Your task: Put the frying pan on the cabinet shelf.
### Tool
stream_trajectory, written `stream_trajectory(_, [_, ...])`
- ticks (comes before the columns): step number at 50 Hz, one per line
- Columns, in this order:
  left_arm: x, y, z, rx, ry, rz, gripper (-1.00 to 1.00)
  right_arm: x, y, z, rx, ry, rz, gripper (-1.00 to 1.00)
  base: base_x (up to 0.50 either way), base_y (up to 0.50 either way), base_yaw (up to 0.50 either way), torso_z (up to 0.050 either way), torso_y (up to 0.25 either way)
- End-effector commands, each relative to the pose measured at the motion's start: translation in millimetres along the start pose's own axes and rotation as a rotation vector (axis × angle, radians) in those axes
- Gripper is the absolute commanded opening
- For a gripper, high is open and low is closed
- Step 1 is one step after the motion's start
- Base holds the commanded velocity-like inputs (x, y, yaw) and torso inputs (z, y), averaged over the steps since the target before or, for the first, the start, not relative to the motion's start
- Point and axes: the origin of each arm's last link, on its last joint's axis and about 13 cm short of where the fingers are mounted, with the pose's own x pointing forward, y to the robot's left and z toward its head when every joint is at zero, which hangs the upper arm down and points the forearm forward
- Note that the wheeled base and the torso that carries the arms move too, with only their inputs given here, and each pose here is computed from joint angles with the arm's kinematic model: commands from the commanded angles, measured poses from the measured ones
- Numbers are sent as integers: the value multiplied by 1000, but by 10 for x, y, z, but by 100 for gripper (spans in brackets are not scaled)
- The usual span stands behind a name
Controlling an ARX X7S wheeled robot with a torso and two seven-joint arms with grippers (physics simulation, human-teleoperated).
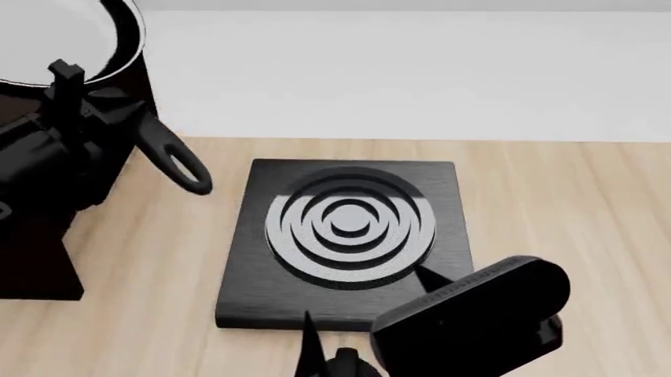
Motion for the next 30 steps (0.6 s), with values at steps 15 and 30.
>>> stream_trajectory(15, [-17,-110,926,-382,-133,-194,-100,81,101,-163,52,20,36,100,0,0,0,1,2])
stream_trajectory(30, [33,223,849,-577,-135,-108,-100,106,157,-258,68,42,48,100,0,0,0,1,1])
